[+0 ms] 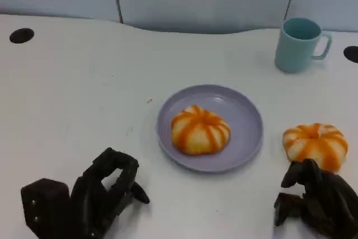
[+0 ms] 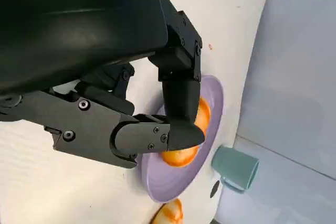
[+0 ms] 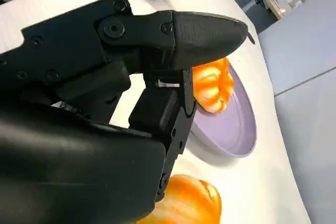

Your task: Grasp the bread from the table and place it into the plate.

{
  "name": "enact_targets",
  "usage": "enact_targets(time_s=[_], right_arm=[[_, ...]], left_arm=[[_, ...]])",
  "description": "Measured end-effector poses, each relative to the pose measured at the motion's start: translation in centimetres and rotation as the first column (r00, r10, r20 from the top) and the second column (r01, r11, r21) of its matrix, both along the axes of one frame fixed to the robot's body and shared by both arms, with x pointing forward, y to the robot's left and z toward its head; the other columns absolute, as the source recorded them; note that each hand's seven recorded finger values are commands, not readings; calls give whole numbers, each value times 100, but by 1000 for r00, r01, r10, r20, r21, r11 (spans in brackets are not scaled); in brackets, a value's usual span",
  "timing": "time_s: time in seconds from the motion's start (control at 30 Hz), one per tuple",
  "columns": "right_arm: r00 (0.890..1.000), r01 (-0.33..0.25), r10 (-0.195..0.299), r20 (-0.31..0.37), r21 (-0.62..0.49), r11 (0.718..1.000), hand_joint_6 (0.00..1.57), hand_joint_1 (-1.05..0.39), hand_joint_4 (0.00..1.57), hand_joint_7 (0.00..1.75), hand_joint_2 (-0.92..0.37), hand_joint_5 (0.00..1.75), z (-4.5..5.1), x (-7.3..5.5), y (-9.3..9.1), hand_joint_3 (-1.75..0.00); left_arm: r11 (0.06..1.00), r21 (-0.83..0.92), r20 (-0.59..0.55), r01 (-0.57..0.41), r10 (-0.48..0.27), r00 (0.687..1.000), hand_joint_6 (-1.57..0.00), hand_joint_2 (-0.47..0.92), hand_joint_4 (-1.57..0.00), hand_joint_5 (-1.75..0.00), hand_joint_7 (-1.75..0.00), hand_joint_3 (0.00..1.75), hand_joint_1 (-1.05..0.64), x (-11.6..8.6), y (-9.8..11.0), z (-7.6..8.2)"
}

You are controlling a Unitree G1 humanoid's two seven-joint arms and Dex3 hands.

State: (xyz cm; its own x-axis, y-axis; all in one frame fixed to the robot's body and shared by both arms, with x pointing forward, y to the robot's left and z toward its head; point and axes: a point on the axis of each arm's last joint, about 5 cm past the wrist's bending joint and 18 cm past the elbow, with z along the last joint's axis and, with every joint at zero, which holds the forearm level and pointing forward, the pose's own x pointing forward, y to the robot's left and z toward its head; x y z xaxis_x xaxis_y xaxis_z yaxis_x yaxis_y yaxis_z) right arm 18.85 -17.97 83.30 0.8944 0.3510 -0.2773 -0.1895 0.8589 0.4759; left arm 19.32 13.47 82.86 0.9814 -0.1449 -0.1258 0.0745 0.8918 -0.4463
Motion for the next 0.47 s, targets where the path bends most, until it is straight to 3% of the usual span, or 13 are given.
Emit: enact_targets(time_s=[0.47], right_arm=[[1000,-4,4,-2,-3,1000,119,-44,135,107,-92,112,-13,77,-29,-48]], left_arm=[[999,4,48,37,-37,998,-57,92,-87,-175,-175,36,-55,102,1,-66]])
